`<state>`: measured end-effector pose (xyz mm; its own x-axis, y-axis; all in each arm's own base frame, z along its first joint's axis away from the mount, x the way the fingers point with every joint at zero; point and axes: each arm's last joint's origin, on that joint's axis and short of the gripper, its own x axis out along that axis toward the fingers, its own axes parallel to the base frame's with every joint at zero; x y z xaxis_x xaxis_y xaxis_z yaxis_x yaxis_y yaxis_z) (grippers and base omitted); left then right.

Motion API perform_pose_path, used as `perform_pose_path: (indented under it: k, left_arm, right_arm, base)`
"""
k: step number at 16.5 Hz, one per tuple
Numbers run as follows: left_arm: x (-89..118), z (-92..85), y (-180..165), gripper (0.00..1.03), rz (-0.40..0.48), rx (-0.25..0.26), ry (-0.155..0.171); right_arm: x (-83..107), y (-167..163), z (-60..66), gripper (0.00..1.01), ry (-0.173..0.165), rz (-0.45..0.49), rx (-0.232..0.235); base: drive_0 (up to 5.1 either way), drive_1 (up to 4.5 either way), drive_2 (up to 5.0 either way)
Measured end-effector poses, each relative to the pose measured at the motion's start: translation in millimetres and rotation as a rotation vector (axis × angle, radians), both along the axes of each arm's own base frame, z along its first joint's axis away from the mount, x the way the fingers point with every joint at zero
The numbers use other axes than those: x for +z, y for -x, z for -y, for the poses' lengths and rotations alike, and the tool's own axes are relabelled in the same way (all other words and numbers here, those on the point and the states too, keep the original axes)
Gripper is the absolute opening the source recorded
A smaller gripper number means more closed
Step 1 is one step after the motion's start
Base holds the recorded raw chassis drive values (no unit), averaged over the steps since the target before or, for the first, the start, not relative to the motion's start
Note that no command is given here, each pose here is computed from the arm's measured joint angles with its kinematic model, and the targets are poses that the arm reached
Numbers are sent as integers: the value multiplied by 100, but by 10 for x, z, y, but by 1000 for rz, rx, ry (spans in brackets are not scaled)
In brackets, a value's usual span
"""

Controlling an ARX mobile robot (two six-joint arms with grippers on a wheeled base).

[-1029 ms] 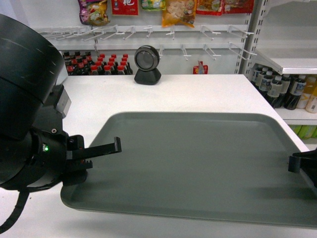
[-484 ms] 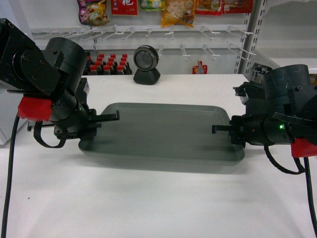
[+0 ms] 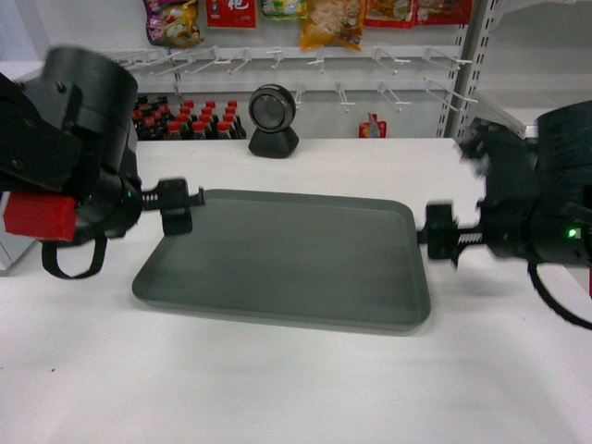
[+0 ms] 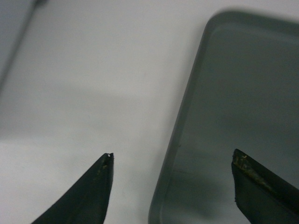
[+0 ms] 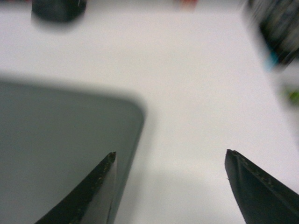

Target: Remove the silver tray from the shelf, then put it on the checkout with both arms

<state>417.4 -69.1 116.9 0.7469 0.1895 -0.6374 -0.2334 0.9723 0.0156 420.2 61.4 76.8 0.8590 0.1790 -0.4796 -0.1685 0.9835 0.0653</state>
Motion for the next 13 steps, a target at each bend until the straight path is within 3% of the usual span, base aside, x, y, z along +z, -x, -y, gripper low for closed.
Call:
perform_pose_path:
  k: [1, 2, 3, 4, 7, 10, 12, 13]
  left_arm:
    - [197, 19, 58, 72, 221, -68, 24]
    - [439, 18, 197, 62, 444, -187, 38]
    - [536, -69, 366, 53, 569, -221, 16]
    - [522, -212, 623, 40, 655, -217, -19]
    - [422, -419, 1196, 5, 672, -214, -51]
    - [478, -487, 1573, 1, 696, -231, -48]
    - [431, -542, 1784, 1, 671, -224, -49]
    - [452, -619, 2014, 1, 678, -222, -50]
  right_arm:
    - [140, 28, 89, 65, 21, 222, -104]
    - [211, 204, 158, 56, 27, 335, -165]
    - [227, 464, 230, 45, 21, 390, -181]
    - [274, 676, 306, 34, 21, 425, -196]
    - [487, 1234, 379, 2, 22, 441, -171]
    - [519, 1629, 490, 2, 31, 418, -192]
    - [617, 1823, 521, 2, 22, 456, -184]
    - [693, 2047, 619, 2, 18, 485, -189]
  base:
    - [0, 0, 0]
    - [0, 0, 0]
    - [0, 0, 0]
    - [0, 0, 0]
    - [0, 0, 0]
    - [0, 0, 0]
    - [0, 0, 0]
    - [0, 0, 0]
